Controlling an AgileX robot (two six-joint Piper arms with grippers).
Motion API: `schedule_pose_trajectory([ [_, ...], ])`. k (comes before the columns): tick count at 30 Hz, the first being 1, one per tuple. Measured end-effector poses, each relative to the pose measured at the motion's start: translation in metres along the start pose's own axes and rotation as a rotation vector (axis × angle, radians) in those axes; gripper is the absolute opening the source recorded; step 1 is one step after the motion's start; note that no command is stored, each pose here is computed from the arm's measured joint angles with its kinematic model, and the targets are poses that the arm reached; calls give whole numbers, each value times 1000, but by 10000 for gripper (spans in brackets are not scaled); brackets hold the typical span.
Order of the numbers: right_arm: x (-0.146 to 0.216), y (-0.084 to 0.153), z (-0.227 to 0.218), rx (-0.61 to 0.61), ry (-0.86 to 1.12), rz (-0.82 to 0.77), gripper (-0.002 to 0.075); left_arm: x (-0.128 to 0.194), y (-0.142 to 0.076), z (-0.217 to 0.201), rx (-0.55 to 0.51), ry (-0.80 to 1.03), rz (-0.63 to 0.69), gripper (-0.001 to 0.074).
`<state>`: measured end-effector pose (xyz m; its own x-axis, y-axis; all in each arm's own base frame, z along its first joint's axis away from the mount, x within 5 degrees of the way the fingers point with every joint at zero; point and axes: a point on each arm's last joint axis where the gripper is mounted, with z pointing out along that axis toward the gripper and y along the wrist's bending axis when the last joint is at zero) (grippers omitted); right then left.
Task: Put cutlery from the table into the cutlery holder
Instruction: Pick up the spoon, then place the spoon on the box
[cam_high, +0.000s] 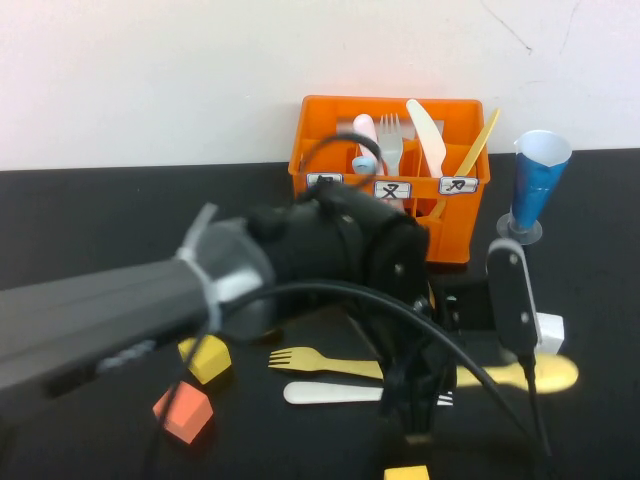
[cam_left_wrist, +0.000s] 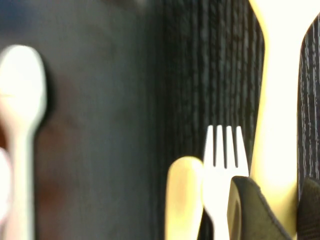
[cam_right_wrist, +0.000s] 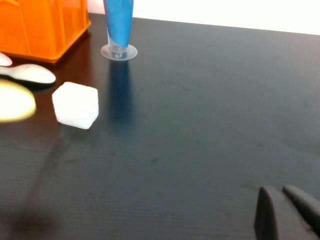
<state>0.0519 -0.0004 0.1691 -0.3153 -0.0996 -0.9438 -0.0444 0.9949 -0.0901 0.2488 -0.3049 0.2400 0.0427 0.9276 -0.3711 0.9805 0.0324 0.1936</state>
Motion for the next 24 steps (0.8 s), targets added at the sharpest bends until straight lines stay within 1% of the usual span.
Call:
schedule_pose_trajectory([
  [5, 0, 0, 0, 0, 0, 0, -3, 3, -1, -31, -63, -84, -23, 172],
  [7, 0, 0, 0, 0, 0, 0, -3, 14, 0, -42, -127, -153, -65, 172],
  [9, 0, 0, 0, 0, 0, 0, -3, 29, 5, -50, -231, -239, -121, 172],
  [12, 0, 0, 0, 0, 0, 0, -3, 58, 10, -61, -436, -381, -238, 172],
  [13, 0, 0, 0, 0, 0, 0, -3, 69, 12, -63, -515, -443, -295, 172],
  [14, 0, 0, 0, 0, 0, 0, -3, 79, 12, -63, -572, -491, -352, 172],
  [17, 0, 0, 0, 0, 0, 0, -3, 101, 22, -79, -773, -767, -577, 171],
  [19, 0, 0, 0, 0, 0, 0, -3, 113, 29, -90, -817, -963, -727, 172],
  [20, 0, 0, 0, 0, 0, 0, -3, 117, 33, -93, -806, -1041, -797, 171],
  [22, 0, 0, 0, 0, 0, 0, -3, 124, 41, -96, -783, -1171, -885, 171],
  [24, 0, 0, 0, 0, 0, 0, -3, 129, 49, -93, -762, -1230, -935, 172],
])
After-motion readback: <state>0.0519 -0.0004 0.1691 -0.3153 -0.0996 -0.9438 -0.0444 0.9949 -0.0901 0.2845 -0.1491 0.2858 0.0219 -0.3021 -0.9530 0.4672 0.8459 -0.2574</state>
